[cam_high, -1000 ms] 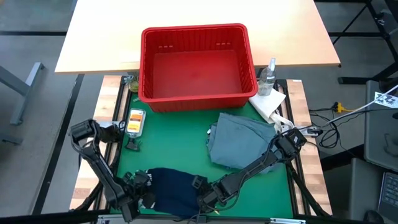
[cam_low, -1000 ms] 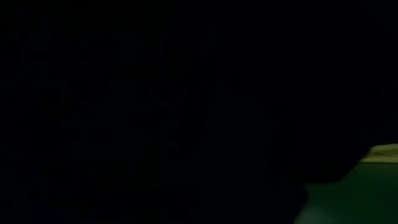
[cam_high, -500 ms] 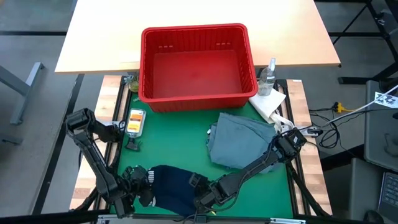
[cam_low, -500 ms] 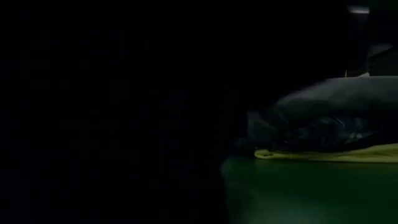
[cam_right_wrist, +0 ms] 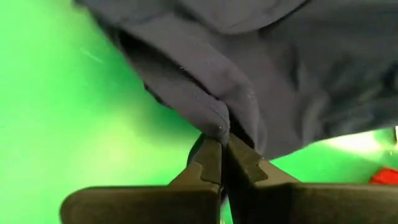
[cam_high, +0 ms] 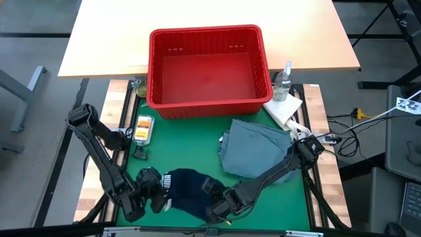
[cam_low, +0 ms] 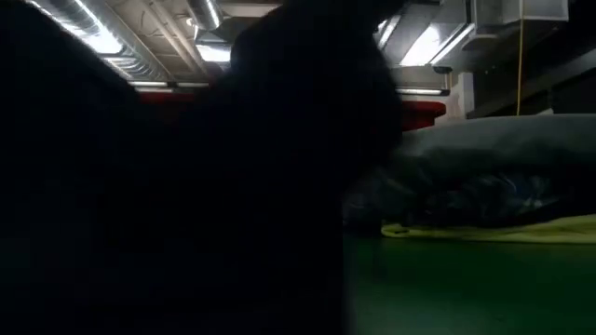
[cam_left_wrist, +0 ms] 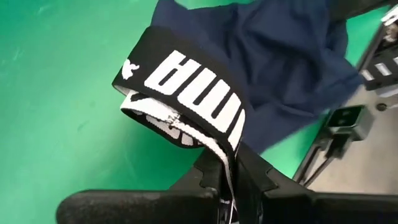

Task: Fold Laundry from Bin
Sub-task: Stack the dark blue underwear shorts on top of the blue pants

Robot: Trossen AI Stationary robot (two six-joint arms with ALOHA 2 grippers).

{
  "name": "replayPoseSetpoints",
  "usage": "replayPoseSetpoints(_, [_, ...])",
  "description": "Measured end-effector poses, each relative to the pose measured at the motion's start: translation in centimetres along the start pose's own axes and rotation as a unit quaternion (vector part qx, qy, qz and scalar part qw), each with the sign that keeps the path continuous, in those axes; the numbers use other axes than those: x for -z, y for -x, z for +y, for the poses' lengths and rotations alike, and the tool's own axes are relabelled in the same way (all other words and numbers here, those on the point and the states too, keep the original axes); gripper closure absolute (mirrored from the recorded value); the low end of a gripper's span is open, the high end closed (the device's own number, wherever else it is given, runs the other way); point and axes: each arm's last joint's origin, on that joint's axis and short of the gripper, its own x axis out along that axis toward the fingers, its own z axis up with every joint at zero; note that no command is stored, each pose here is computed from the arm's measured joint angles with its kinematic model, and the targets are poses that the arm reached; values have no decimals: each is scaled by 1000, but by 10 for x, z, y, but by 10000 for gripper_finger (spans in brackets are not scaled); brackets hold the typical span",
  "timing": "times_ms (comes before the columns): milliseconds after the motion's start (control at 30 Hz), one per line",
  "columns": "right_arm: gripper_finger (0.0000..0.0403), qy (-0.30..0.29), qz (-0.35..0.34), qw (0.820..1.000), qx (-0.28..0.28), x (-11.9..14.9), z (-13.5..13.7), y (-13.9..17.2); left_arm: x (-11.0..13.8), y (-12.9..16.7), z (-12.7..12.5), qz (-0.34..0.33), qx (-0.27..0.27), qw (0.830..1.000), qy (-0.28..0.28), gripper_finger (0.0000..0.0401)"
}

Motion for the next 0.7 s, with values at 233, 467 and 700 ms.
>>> replayPoseSetpoints(233, [400, -24, 9, 1000, 18, 14, -13, 35, -26, -4, -12, -19, 43, 999, -21, 391])
replayPoseSetpoints(467, [401, -63, 33, 997, 14, 34, -16, 73, -68, -2, -28, -68, 129, 989, -38, 393])
replayPoseSetpoints(700, [401, -101, 62, 993, 20, 59, -17, 116, -115, -9, -41, -111, 206, 969, -77, 393])
